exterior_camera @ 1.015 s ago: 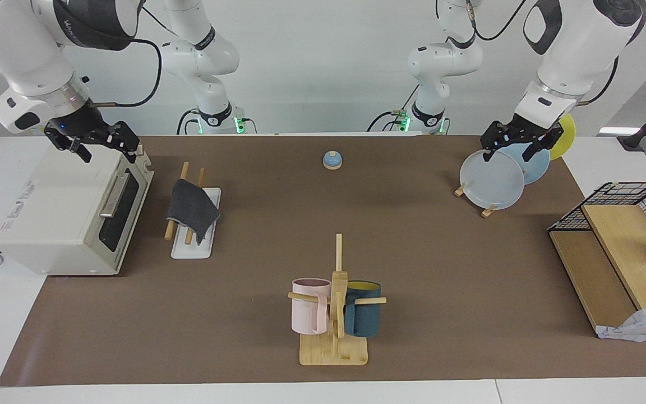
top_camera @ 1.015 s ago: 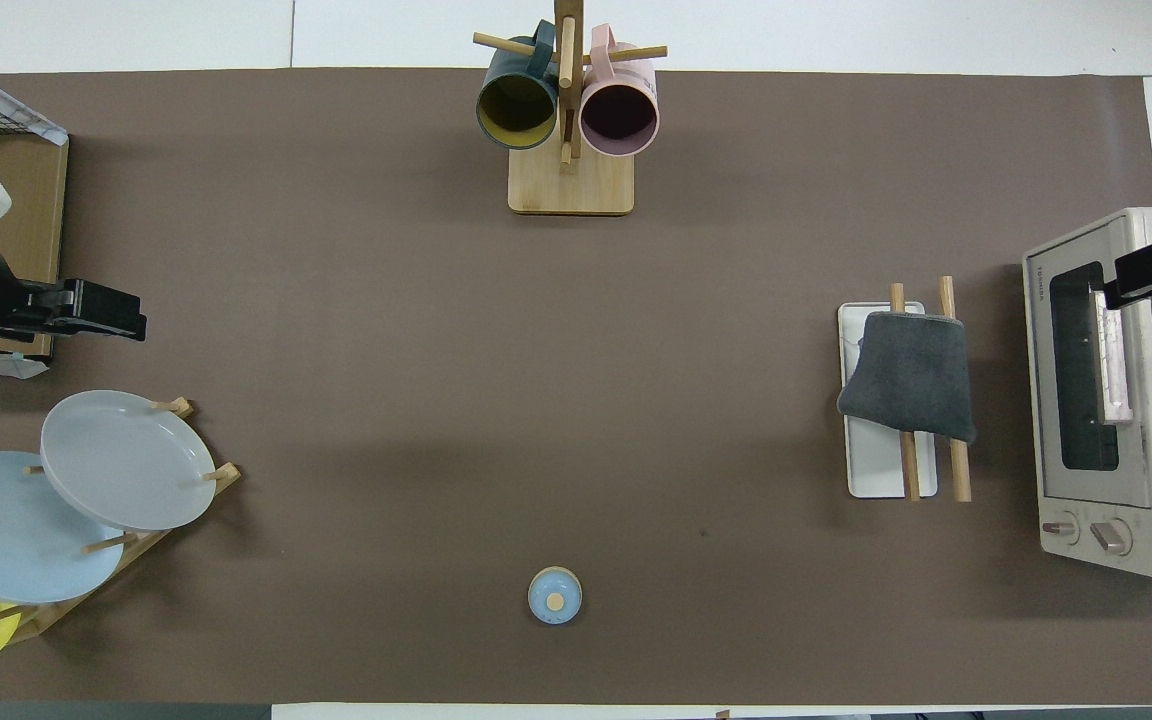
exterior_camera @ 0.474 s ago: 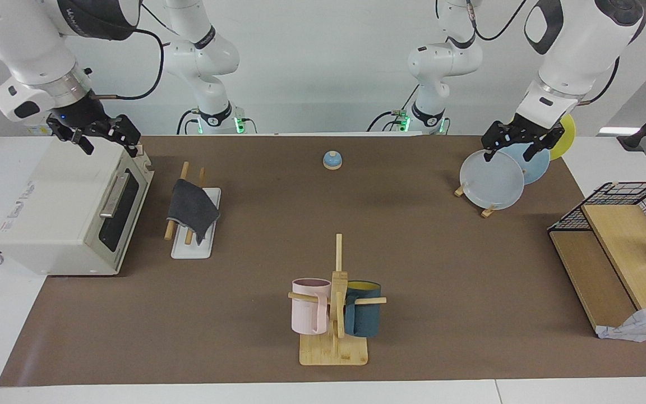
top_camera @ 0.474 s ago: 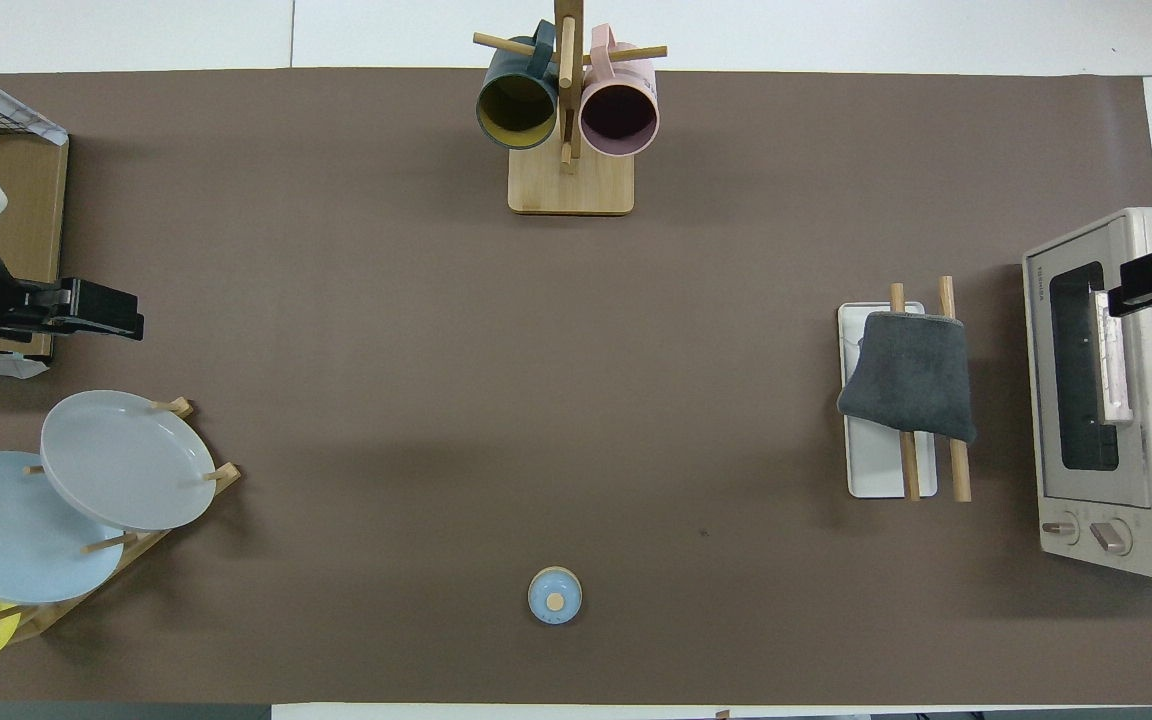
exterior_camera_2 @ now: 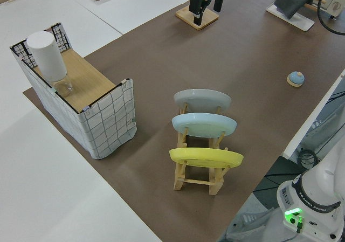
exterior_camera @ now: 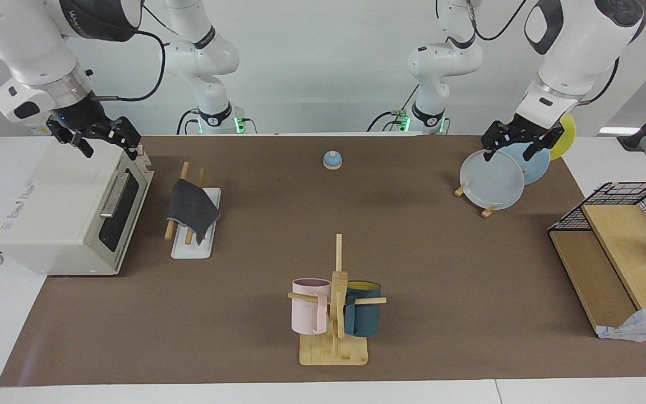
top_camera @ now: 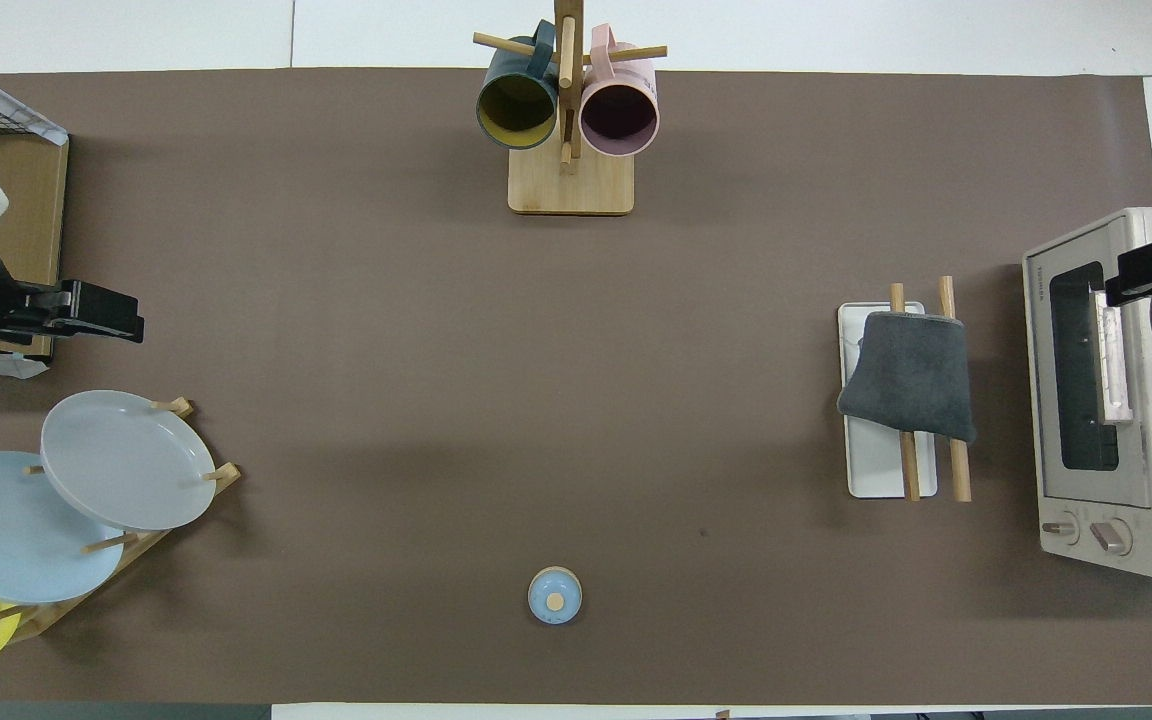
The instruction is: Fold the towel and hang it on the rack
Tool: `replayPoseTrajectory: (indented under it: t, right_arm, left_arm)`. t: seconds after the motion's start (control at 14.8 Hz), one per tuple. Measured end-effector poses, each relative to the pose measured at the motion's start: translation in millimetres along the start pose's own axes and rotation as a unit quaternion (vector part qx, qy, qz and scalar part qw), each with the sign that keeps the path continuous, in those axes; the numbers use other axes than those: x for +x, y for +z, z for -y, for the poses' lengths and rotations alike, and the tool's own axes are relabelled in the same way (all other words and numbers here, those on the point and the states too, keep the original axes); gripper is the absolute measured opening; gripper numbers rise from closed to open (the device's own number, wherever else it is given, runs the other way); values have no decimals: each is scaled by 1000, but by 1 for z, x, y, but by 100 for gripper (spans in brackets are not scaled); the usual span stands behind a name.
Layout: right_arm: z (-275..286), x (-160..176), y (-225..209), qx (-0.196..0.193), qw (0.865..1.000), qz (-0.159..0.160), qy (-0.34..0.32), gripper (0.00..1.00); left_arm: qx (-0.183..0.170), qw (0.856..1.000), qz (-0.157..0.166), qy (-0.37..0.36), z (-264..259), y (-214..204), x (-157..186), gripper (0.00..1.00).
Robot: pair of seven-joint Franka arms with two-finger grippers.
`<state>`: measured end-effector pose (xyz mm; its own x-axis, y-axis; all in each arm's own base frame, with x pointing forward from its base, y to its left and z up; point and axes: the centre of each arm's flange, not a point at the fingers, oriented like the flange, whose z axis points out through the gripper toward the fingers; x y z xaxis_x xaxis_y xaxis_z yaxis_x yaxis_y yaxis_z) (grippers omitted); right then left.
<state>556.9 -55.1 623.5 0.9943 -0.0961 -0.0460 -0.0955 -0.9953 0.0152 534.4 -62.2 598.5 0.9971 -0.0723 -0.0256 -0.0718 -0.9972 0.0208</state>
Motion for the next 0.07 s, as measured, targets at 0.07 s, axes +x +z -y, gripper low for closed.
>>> replayPoseTrajectory:
  t: [0.07]
  right_arm:
    - [0, 0, 0, 0, 1000, 0, 0, 100]
  left_arm:
    - [0, 1000, 0, 0, 0, 0, 0, 100]
